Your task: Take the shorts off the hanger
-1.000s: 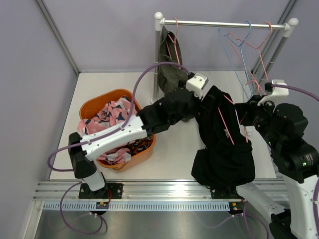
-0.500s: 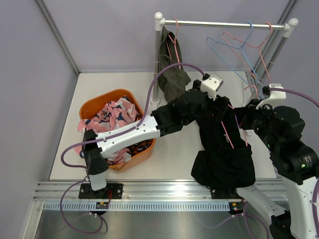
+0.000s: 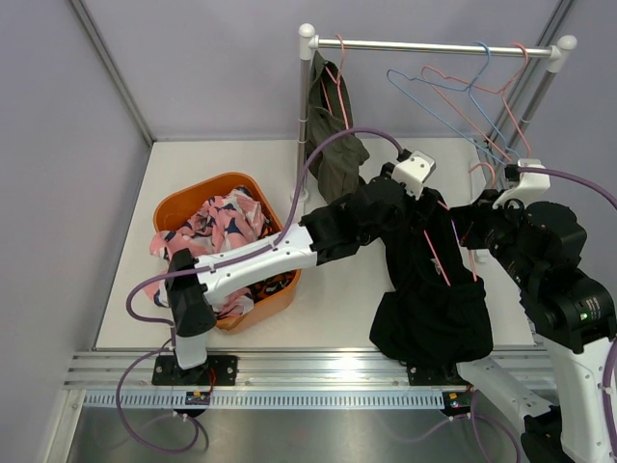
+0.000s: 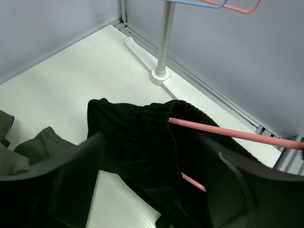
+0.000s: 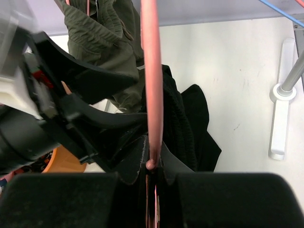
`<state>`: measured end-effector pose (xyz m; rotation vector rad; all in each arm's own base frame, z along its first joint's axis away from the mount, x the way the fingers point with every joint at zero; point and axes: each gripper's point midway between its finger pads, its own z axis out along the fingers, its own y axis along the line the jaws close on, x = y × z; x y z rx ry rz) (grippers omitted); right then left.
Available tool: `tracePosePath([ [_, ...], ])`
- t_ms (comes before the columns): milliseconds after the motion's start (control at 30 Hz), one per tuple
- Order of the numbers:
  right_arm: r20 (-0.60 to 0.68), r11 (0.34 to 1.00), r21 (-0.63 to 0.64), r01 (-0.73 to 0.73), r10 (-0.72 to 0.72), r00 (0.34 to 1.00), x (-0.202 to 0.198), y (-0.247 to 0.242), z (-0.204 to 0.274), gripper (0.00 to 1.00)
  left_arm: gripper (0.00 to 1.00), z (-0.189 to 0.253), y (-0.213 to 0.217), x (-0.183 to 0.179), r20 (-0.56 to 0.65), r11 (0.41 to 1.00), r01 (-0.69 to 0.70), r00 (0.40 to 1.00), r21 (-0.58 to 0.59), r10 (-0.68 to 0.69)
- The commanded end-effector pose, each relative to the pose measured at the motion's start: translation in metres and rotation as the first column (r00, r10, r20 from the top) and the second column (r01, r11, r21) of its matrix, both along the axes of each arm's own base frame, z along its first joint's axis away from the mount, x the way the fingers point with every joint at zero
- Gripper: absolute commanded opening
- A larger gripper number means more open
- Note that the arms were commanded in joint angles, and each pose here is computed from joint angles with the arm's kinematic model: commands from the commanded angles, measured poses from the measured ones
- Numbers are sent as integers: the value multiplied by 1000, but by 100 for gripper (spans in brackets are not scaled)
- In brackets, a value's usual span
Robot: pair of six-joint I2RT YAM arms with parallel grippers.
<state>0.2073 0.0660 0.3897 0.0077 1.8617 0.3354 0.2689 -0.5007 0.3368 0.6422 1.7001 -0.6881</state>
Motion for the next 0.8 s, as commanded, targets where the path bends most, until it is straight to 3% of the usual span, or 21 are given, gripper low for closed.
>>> tracePosePath([
  [0, 105, 999, 43, -23, 18, 994, 0, 4, 34, 0, 69, 11, 0, 7, 25, 999, -38, 999, -15, 38],
  [67, 106, 999, 43, -21, 17, 994, 0, 4, 35, 0, 60, 8, -1, 7, 25, 999, -40, 999, -7, 40],
  [167, 109, 999, 46, -23, 18, 994, -3, 4, 36, 0, 37, 10, 4, 11, 36, 998, -66, 997, -2, 66],
  [200, 106, 999, 47, -25, 20, 994, -3, 4, 35, 0, 23, 12, 5, 13, 43, 997, -74, 996, -1, 74],
  [300, 109, 998, 51, -34, 29, 994, -6, 5, 37, 0, 3, 18, 12, 24, 81, 991, -136, 988, 17, 135],
  [500, 114, 993, 80, -86, 77, 991, -17, 12, 42, 0, 0, 27, 37, 73, 173, 930, -363, 921, 59, 349],
  [767, 130, 989, 90, -116, 104, 986, -29, 14, 46, 0, 0, 24, 61, 115, 186, 878, -472, 872, 73, 453],
])
